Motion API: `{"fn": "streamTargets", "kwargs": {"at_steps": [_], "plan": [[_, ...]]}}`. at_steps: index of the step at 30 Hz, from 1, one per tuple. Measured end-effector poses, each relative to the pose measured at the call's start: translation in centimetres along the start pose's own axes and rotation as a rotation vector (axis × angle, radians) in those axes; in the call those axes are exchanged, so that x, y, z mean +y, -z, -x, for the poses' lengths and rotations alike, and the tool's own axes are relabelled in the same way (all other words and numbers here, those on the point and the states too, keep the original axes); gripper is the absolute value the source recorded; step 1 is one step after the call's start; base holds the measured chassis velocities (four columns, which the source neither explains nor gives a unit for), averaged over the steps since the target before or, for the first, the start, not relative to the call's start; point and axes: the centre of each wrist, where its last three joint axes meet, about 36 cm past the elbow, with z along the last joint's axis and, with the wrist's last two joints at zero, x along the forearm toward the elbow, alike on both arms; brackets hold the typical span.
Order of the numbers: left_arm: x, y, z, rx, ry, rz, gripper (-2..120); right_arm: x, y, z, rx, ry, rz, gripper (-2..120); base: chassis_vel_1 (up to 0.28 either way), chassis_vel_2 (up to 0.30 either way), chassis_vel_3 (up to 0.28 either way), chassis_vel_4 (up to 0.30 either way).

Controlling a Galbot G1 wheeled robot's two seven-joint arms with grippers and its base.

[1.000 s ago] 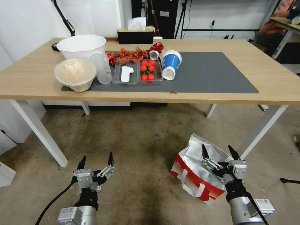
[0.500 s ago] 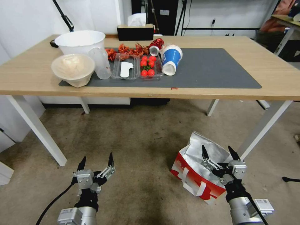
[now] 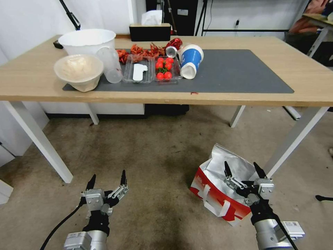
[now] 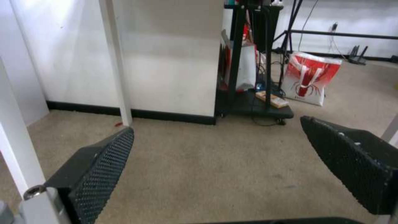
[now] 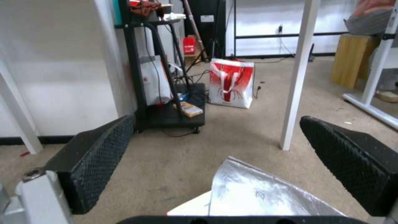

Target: Pick up the food delivery bag from the floor and place it on the table.

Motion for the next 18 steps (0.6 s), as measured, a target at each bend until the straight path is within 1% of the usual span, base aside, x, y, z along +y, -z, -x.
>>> {"fn": "streamTargets", "kwargs": {"at_steps": [18], "plan": [[-0.16, -0.23, -0.23, 0.003, -0.002, 0.002, 100, -0.02, -0.12, -0.09, -0.003, -0.002, 0.007, 100, 0.000, 0.000, 0.000, 0.000]]}}
